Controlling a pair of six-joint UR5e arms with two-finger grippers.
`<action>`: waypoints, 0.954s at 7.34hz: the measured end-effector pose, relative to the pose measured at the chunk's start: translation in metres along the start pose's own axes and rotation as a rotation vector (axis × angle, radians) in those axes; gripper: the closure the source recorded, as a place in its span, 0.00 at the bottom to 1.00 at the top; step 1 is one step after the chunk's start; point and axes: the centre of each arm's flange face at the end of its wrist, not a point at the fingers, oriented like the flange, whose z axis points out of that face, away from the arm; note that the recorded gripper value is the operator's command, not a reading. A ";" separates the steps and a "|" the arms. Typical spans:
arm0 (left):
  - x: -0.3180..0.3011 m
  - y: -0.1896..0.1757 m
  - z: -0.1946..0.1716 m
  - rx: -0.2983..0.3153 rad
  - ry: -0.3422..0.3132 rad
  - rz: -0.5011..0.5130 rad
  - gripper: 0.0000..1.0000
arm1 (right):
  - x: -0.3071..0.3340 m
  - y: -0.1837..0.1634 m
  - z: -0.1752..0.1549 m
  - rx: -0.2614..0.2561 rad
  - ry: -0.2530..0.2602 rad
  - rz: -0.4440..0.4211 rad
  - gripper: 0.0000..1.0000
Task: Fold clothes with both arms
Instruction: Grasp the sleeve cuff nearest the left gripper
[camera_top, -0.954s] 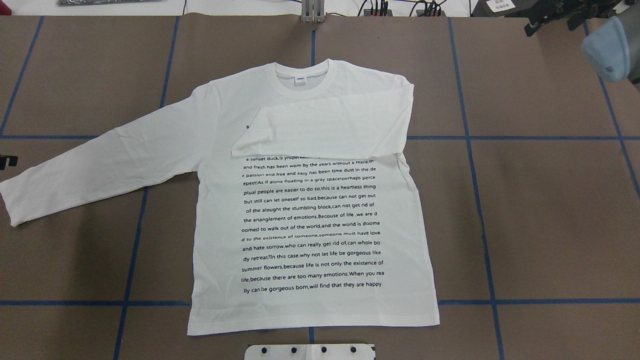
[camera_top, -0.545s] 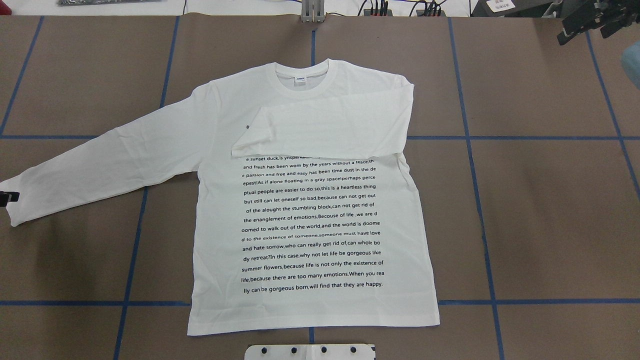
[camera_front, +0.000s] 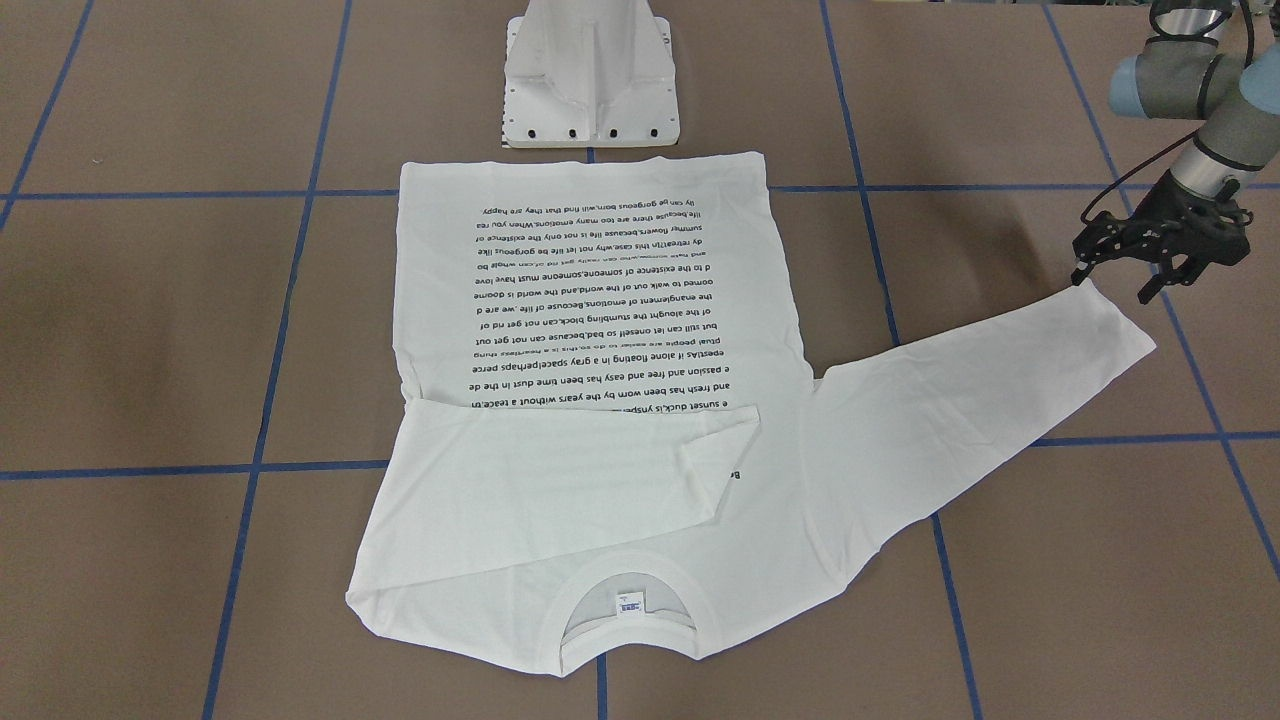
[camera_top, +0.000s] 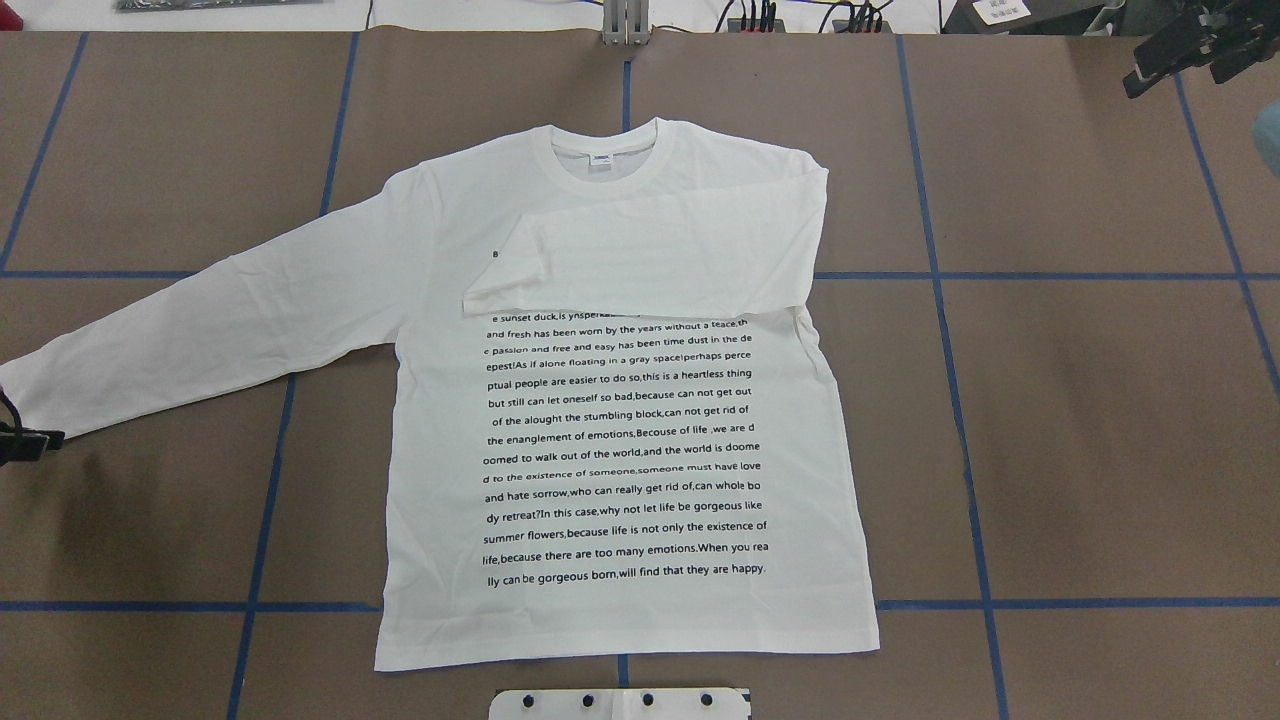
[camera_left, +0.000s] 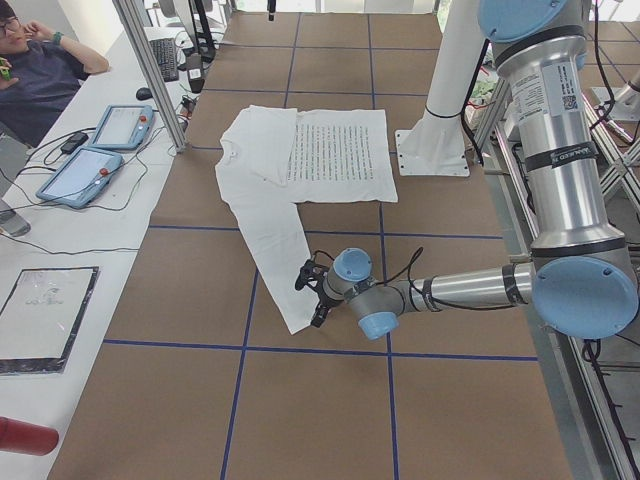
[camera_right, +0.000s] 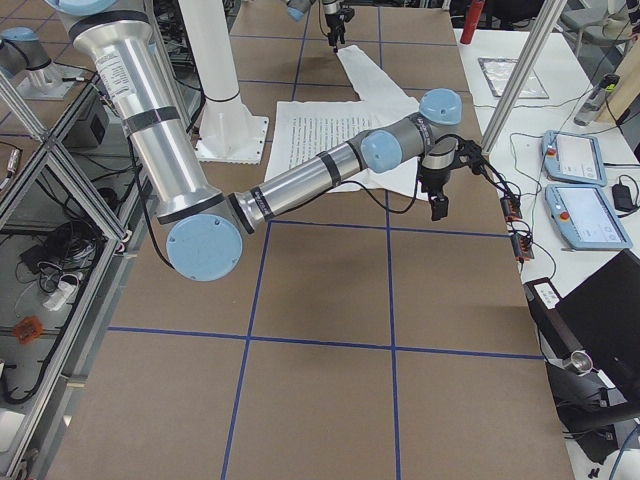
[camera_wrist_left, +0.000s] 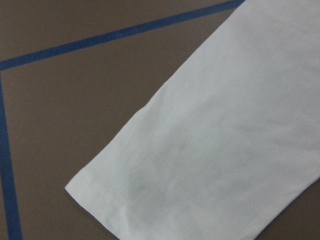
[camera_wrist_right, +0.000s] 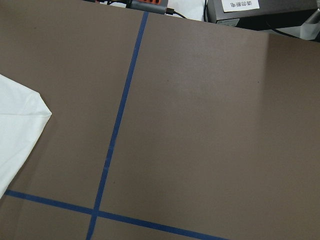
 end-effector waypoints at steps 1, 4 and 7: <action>0.002 0.002 0.002 -0.003 -0.002 0.007 0.55 | 0.001 0.001 0.000 0.000 0.001 0.000 0.00; 0.003 0.004 0.003 -0.007 -0.005 0.012 1.00 | 0.002 0.003 0.001 -0.001 0.003 0.000 0.00; 0.003 0.006 -0.004 0.005 0.004 0.035 1.00 | 0.002 0.003 0.001 -0.002 0.002 0.001 0.00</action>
